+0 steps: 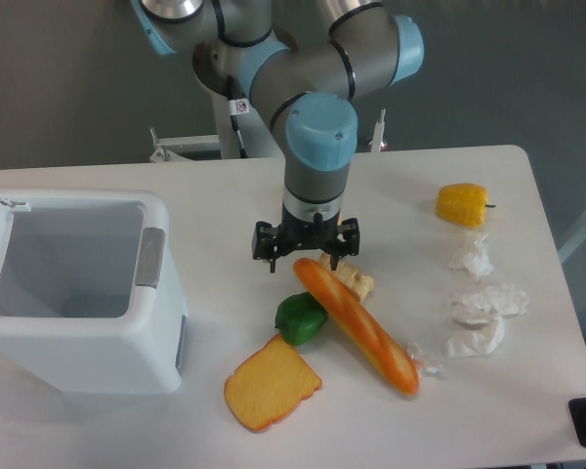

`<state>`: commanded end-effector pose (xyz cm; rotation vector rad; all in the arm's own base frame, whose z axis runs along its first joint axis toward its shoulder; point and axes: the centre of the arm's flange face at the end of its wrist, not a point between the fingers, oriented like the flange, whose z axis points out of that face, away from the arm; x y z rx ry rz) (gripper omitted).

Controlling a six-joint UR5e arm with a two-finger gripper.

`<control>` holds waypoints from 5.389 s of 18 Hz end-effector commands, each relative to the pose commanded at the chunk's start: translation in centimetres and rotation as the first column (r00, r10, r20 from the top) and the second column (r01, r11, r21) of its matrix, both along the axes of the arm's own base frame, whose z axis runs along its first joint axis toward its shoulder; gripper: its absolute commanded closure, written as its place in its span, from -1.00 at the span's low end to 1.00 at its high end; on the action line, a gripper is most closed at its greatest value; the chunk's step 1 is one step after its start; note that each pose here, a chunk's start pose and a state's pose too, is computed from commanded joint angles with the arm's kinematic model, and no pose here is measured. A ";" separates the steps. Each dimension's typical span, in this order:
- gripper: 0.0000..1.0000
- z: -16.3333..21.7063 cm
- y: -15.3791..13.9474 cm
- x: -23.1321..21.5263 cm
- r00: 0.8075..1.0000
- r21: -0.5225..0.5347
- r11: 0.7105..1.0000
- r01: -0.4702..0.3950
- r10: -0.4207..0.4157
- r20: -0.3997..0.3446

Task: Pick up the long bread
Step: 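Shift the gripper along the baguette toward its upper end, then lower the gripper onto the baguette end and close it, then lift the gripped baguette upward off the table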

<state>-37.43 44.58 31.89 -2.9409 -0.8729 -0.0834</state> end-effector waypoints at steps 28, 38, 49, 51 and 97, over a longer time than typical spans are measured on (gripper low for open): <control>-1.00 -7.3 1.0 -1.0 0.994 -0.105 0.992 -0.065 0.073 0.080; -1.00 -8.8 2.8 0.7 0.995 -0.129 0.991 -0.018 0.030 0.092; -1.00 -8.6 2.8 0.2 0.998 -0.152 0.988 -0.007 0.017 0.066; -1.00 -8.7 2.8 0.2 0.998 -0.154 0.988 -0.007 0.017 0.066; 1.00 10.6 3.6 -1.0 0.964 0.039 0.973 0.226 -0.218 -0.150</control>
